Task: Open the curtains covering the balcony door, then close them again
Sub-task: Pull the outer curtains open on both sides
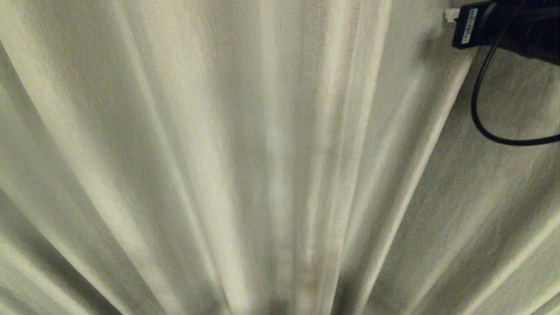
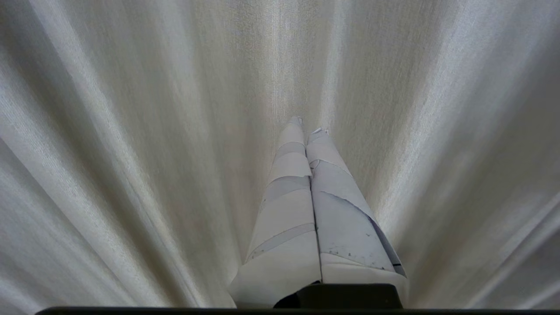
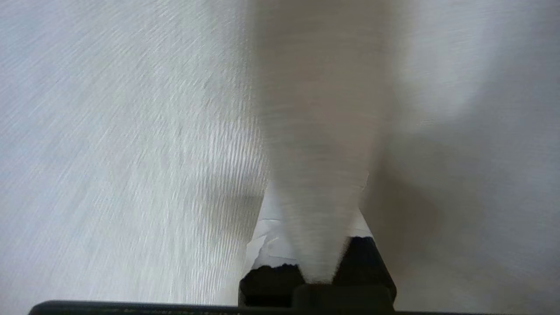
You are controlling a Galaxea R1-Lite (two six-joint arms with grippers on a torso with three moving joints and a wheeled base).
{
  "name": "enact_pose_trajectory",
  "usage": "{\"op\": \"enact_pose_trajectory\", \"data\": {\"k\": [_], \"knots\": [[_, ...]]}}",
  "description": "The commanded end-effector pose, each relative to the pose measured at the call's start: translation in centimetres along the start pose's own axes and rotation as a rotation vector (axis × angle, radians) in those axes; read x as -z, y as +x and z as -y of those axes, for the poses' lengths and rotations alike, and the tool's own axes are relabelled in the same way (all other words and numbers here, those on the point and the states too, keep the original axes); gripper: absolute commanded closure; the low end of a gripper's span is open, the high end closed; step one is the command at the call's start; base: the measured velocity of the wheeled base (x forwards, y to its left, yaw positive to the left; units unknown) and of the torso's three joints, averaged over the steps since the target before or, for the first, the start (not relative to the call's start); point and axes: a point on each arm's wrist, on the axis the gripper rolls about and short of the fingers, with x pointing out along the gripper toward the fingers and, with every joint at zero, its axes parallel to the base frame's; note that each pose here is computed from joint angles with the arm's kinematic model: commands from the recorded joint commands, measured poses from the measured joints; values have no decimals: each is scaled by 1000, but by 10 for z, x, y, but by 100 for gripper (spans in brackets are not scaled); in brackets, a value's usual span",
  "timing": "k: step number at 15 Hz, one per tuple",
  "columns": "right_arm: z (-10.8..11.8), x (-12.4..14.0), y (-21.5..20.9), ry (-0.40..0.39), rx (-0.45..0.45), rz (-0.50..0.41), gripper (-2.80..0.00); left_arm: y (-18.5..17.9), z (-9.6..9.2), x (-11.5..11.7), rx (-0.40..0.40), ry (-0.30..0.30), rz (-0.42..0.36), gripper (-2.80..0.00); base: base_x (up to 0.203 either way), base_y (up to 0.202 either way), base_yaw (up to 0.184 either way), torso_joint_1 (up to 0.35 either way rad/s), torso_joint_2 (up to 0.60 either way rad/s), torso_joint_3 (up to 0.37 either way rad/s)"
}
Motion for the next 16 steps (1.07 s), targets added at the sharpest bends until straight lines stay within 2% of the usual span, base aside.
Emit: {"op": "enact_pose_trajectory", "data": {"k": [1,9,13,16], "knots": [[36,-5,-6,-15,113,17,0,0,0,0,0,0,0,0,0,0,0,0,0,0],[142,7,-36,-2,375,-15,0,0,0,0,0,0,0,0,0,0,0,0,0,0],[200,28,-53,-9,503,-69,0,0,0,0,0,0,0,0,0,0,0,0,0,0],[235,46,-63,3,584,-115,0,0,0,0,-1,0,0,0,0,0,0,0,0,0]]}}
